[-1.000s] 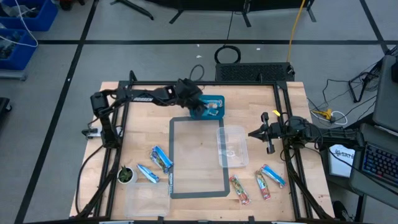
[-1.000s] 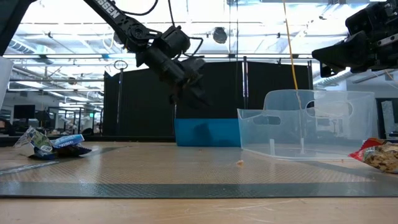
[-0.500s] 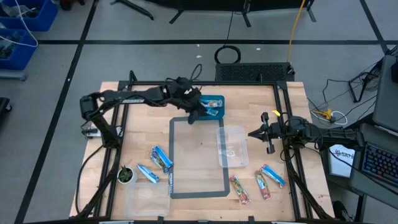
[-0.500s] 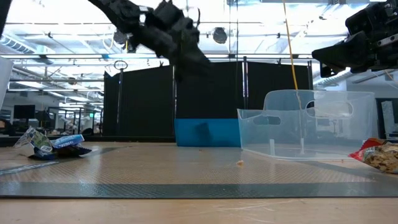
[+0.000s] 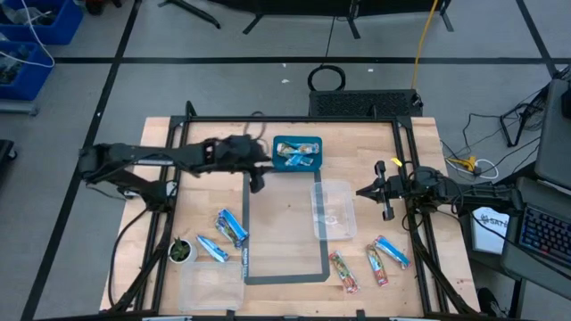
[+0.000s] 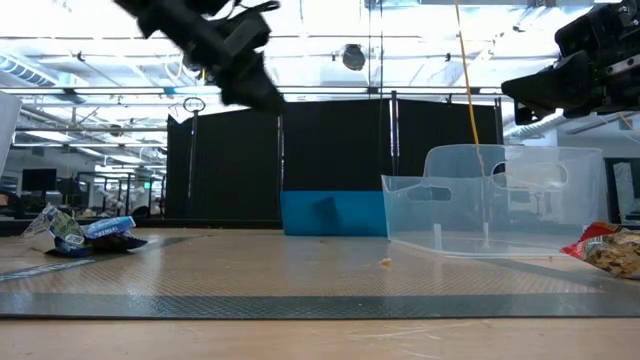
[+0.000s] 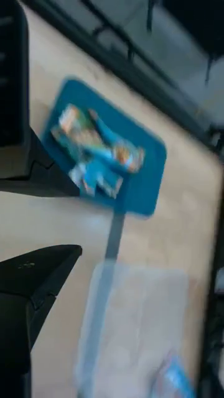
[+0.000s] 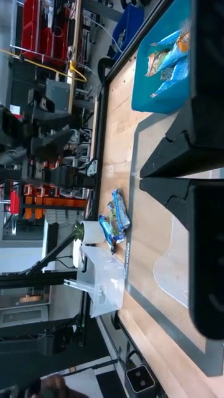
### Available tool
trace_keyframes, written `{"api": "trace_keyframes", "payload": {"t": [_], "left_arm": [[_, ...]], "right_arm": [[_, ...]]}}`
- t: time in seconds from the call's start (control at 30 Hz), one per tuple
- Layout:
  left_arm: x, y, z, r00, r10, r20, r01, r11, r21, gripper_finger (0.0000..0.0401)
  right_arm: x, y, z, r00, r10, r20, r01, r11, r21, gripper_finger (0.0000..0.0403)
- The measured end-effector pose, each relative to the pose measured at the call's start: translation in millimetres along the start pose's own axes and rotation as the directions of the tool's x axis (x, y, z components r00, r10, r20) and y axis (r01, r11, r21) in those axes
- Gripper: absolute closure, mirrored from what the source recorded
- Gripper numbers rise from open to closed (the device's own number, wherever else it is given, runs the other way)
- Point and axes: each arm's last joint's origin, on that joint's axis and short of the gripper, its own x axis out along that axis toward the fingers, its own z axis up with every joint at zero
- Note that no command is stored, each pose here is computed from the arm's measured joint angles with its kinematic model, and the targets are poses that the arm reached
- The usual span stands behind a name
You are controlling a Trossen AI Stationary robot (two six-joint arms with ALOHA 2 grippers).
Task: Pick and place Granola Bars by type
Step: Put the red granola bar into the right transparent bin
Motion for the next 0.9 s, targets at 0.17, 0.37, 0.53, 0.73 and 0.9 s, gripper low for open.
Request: {"api": "trace_keyframes", "payload": {"t": [0.17, 0.37, 0.53, 0.73, 0.9], "left_arm": [[-31, 4, -44, 0.990, 0.003, 0.138, 0.012, 0.994, -0.111, 0.0263], [-68, 2, -86, 0.937, -0.076, 0.340, 0.122, 0.986, -0.117, 0.0263], [-91, 1, -109, 0.877, -0.119, 0.466, 0.171, 0.983, -0.071, 0.0263], [-105, 2, -125, 0.836, -0.135, 0.532, 0.171, 0.985, -0.020, 0.0263], [-114, 5, -135, 0.861, -0.126, 0.493, 0.154, 0.988, -0.016, 0.0263]], "right_arm": [[0, 0, 0, 1.000, 0.000, 0.000, 0.000, 1.000, 0.000, 0.0399], [0, 0, 0, 1.000, 0.000, -0.005, 0.000, 1.000, 0.001, 0.0399], [0, 0, 0, 1.000, 0.000, -0.005, 0.000, 1.000, 0.001, 0.0399], [0, 0, 0, 1.000, 0.000, -0.005, 0.000, 1.000, 0.001, 0.0399], [0, 0, 0, 1.000, 0.000, -0.005, 0.000, 1.000, 0.001, 0.0399]]}}
